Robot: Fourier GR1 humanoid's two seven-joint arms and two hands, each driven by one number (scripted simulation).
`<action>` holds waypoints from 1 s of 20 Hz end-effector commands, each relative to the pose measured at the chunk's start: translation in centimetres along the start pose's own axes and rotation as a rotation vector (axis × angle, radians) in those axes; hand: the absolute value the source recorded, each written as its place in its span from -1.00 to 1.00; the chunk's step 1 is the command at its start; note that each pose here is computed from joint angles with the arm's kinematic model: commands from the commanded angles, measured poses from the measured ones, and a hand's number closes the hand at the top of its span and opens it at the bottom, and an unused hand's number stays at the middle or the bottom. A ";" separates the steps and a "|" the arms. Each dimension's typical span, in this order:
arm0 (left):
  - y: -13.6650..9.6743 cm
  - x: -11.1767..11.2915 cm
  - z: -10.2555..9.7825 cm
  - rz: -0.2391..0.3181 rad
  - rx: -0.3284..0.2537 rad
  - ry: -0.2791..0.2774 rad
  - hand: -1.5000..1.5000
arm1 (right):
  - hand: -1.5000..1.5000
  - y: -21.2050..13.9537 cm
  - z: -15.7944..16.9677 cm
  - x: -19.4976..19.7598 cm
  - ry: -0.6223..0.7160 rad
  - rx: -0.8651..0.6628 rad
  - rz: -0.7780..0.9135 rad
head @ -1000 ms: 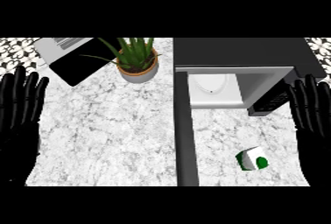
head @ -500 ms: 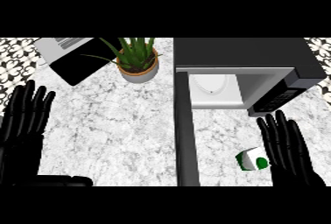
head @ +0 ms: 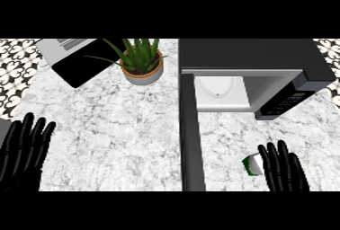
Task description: Pick up the milk, place it into the microwave and close the microwave
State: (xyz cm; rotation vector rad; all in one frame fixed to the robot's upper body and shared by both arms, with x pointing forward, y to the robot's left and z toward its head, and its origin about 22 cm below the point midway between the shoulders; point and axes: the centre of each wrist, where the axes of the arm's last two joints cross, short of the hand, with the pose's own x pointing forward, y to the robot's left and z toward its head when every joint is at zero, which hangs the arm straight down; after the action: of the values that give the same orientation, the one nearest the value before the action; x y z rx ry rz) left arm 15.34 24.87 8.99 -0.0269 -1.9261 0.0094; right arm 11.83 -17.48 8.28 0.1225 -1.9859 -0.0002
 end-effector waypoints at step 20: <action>-0.5 1.9 5.7 -0.017 -0.008 0.012 -1.00 | -1.00 -4.5 1.4 -7.8 0.040 -0.292 0.246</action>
State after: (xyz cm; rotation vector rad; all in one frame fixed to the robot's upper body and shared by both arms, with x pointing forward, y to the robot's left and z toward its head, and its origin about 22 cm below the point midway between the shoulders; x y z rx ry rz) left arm 9.95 25.03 8.01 -0.0147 -1.9128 -0.0032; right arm 13.55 -19.58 2.26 -0.2752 -1.9537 -0.0916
